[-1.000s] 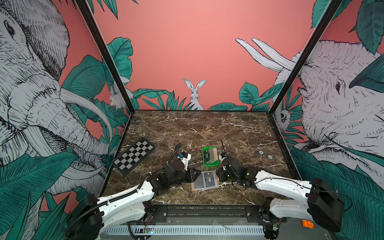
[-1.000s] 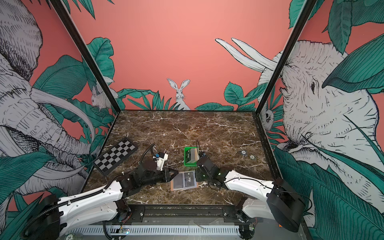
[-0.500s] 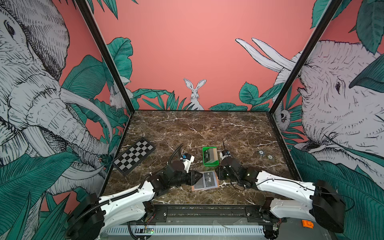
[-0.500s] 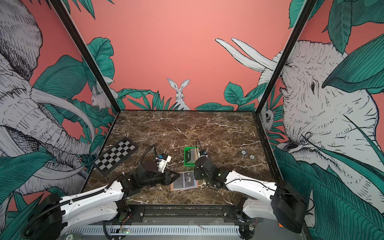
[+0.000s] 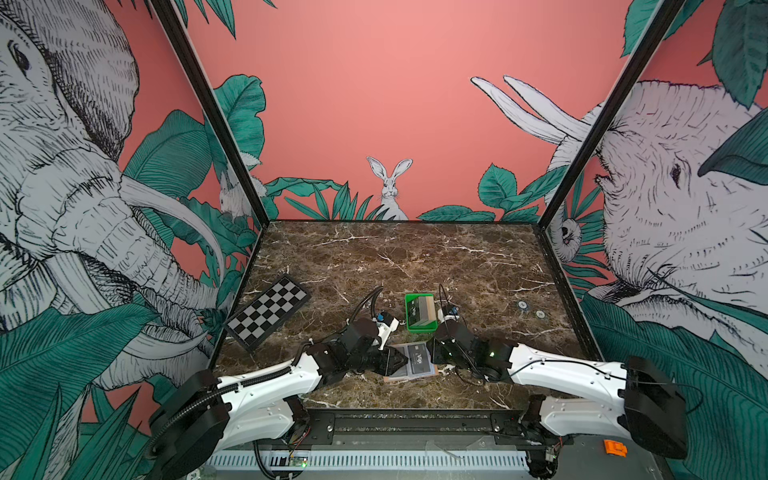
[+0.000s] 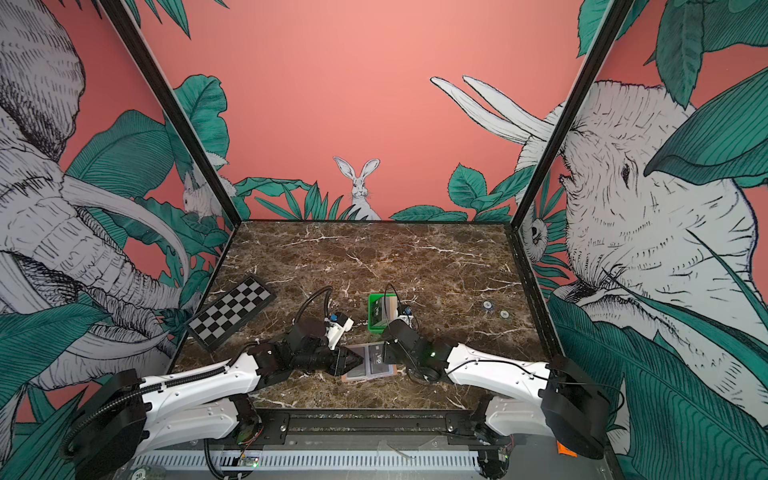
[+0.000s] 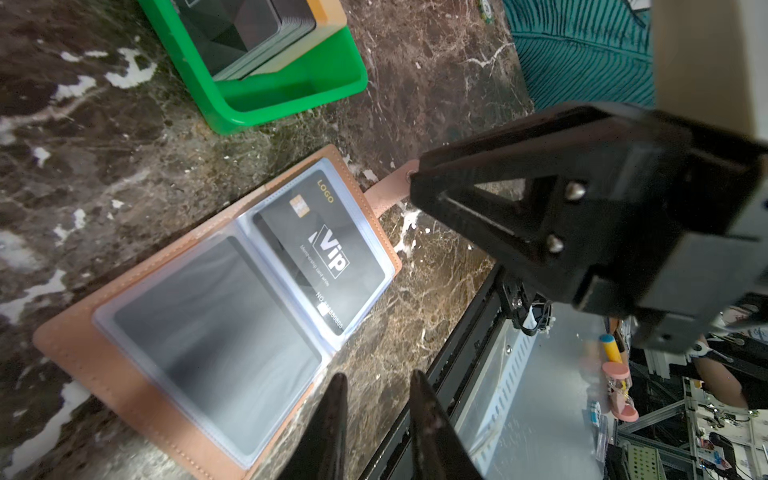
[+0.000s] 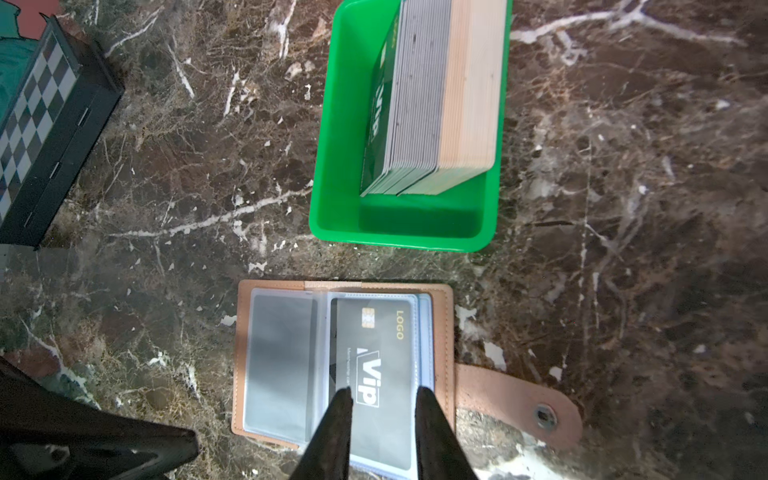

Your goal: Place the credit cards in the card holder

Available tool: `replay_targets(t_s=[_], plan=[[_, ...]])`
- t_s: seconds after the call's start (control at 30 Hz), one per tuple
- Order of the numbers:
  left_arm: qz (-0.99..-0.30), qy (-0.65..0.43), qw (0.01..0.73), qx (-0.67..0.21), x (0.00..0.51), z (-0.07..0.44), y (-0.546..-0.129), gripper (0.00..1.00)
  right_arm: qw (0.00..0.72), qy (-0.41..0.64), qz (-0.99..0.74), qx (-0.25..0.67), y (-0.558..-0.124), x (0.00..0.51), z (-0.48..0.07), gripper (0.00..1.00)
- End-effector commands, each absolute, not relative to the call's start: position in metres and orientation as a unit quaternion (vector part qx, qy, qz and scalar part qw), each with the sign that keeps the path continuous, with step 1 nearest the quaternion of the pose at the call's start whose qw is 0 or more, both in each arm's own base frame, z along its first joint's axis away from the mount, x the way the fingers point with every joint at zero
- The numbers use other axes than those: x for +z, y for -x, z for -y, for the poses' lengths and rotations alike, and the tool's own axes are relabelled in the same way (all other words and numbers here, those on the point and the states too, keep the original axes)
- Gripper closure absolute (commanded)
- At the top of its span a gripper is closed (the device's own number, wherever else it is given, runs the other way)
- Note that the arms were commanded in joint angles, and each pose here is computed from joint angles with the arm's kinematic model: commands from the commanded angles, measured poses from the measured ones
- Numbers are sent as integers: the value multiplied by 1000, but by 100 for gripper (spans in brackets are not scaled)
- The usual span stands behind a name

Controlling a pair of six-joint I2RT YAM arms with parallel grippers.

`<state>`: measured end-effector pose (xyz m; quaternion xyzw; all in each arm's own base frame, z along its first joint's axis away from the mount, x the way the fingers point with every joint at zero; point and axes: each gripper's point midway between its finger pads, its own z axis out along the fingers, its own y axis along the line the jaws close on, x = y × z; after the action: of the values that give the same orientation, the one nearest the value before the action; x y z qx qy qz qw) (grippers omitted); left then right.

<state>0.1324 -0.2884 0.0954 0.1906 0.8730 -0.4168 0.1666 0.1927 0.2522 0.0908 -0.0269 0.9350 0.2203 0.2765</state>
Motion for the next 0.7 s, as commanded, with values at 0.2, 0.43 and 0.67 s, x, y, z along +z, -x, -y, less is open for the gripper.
replay_targets(t_s=[0.2, 0.43, 0.67], plan=[[-874, -104, 191, -435, 89, 291, -149, 72, 311, 19, -926, 213, -191, 111, -230, 61], [-891, -104, 192, -397, 89, 294, -153, 72, 340, 74, -913, 212, -188, 123, -224, 60], [-902, -96, 184, -379, 82, 299, -158, 73, 321, 69, -918, 222, -183, 113, -226, 58]])
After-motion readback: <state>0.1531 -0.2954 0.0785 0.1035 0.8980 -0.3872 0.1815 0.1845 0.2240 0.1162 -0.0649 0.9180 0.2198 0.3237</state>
